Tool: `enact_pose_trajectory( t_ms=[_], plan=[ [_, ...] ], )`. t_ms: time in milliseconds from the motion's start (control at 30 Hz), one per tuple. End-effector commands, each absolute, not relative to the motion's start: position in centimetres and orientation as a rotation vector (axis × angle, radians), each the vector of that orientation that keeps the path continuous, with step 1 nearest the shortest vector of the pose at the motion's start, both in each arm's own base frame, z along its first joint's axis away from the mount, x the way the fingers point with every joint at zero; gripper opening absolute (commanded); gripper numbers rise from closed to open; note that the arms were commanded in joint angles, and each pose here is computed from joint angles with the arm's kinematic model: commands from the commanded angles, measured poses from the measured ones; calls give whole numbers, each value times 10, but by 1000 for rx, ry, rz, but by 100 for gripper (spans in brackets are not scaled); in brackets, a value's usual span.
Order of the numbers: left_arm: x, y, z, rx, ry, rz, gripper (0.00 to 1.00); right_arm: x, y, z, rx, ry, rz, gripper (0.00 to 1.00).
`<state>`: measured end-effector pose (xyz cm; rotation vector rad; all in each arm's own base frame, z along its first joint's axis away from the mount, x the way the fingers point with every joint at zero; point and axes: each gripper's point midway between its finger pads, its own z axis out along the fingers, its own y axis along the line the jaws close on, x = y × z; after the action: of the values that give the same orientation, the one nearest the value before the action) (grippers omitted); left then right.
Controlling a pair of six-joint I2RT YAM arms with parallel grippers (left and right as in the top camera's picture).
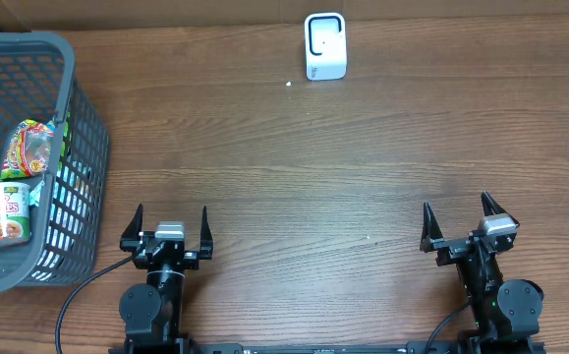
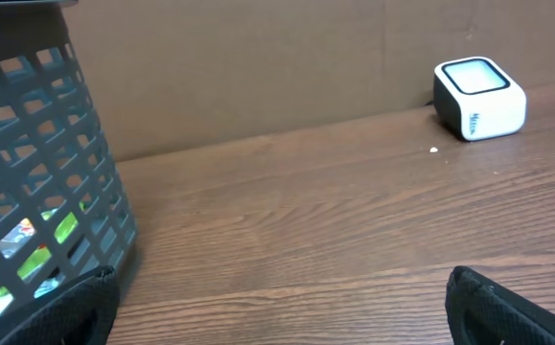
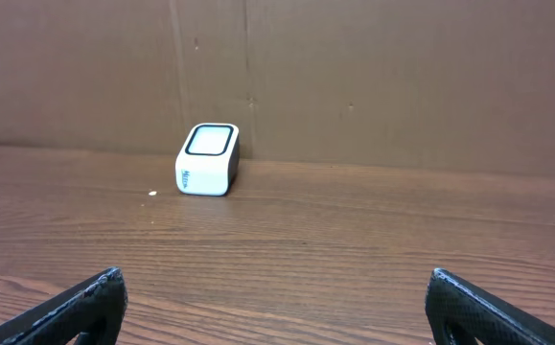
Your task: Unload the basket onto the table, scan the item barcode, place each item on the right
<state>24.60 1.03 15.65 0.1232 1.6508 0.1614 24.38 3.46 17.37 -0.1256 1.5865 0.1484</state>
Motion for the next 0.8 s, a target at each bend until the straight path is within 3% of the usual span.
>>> enact_pose_trajectory(
  t_ms=[0, 433, 767],
  plan=[
    [246, 11, 156, 128, 1645, 173, 100, 244, 32, 172, -114, 1585, 141, 100],
    [244, -8, 161, 43, 1645, -67, 100, 244, 32, 172, -114, 1585, 141, 100],
    [226, -10, 220, 10, 1646, -105, 100, 244, 32, 172, -114, 1585, 141, 100]
  ],
)
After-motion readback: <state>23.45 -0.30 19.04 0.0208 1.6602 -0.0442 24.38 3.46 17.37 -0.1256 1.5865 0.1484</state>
